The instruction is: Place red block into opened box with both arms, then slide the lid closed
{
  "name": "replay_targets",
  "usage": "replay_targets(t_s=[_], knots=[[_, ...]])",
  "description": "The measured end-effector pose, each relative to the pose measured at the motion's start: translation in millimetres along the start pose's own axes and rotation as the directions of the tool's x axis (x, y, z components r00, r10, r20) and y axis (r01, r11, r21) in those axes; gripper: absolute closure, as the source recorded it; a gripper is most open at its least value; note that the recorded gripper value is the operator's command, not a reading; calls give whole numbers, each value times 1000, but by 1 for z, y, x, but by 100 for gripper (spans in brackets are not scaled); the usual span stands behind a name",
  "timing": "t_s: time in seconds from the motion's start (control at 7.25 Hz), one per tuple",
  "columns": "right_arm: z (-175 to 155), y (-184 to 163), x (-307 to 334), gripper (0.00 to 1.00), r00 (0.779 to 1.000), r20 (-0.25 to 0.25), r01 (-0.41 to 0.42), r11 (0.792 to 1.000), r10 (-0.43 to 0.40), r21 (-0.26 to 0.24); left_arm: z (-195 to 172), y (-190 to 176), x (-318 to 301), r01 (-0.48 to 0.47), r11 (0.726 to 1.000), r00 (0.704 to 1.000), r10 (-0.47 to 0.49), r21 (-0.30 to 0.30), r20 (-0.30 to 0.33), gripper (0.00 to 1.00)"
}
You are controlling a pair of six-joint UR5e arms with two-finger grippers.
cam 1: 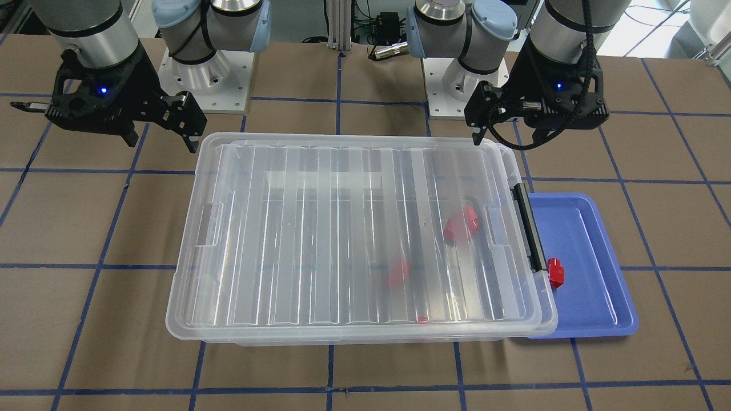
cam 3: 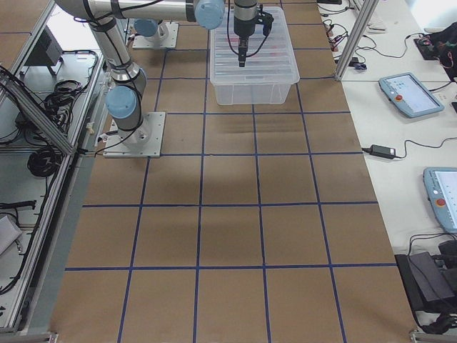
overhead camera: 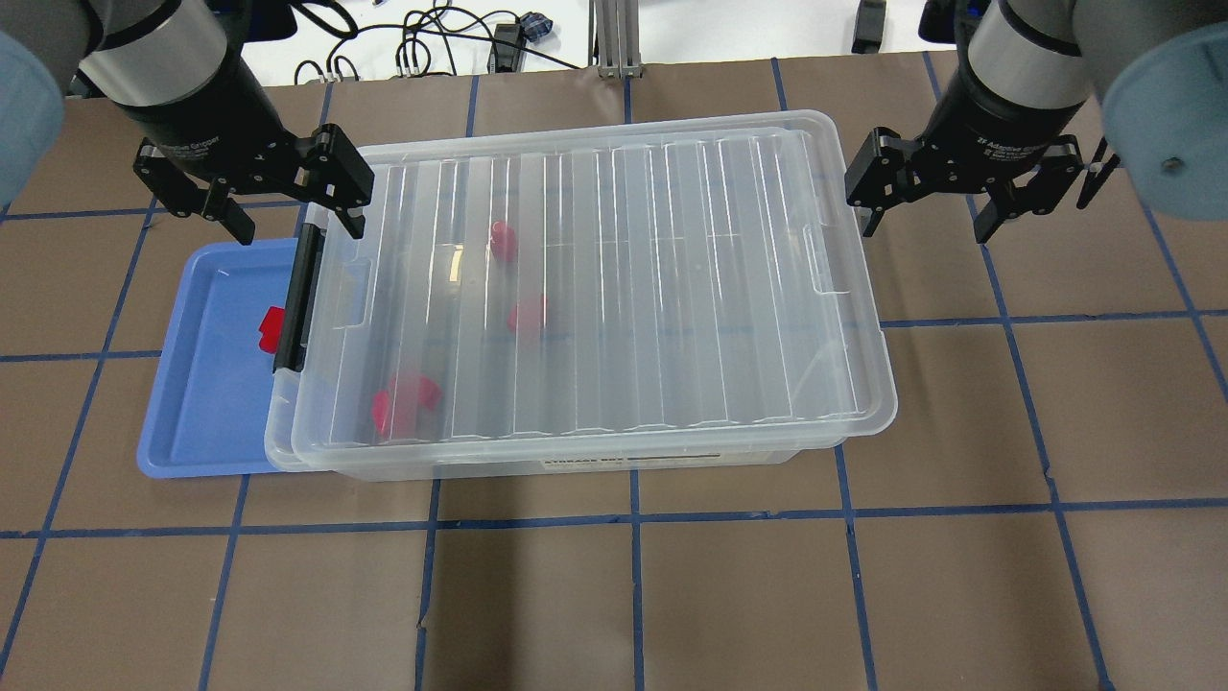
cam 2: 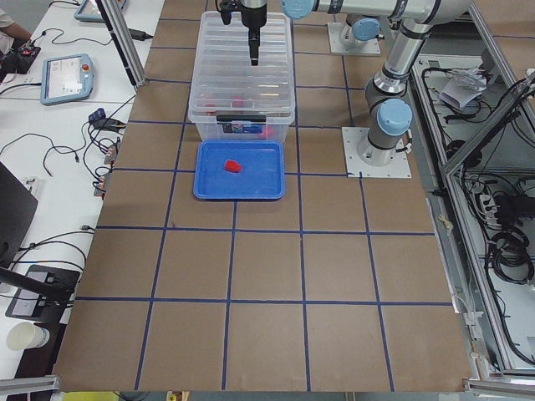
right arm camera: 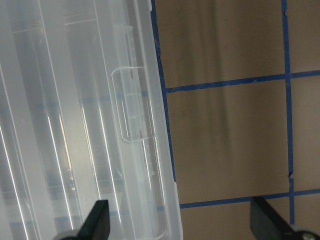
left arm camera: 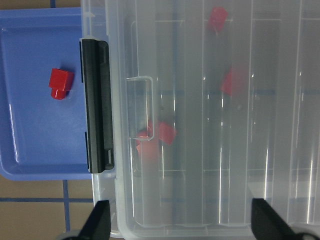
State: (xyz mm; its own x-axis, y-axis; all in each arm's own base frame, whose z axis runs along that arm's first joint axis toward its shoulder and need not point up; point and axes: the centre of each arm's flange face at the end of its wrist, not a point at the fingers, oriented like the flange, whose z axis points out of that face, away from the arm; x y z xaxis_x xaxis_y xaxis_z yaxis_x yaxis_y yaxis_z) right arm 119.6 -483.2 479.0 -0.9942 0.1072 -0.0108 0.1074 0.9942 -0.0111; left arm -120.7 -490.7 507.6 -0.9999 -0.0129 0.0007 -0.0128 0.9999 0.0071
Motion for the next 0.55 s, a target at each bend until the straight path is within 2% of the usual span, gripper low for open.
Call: replay_targets(t_s=[0.28,0.55], knots=[[12,-7,0,0,1000,0,5,1000,-5,-24,1,0,0,0,1000,1000,0,-2,0,0],[42,-30,-1,0,1000,7,-4,998,5,-62,1,-1,0,0,1000,1000,0,-3,0,0]])
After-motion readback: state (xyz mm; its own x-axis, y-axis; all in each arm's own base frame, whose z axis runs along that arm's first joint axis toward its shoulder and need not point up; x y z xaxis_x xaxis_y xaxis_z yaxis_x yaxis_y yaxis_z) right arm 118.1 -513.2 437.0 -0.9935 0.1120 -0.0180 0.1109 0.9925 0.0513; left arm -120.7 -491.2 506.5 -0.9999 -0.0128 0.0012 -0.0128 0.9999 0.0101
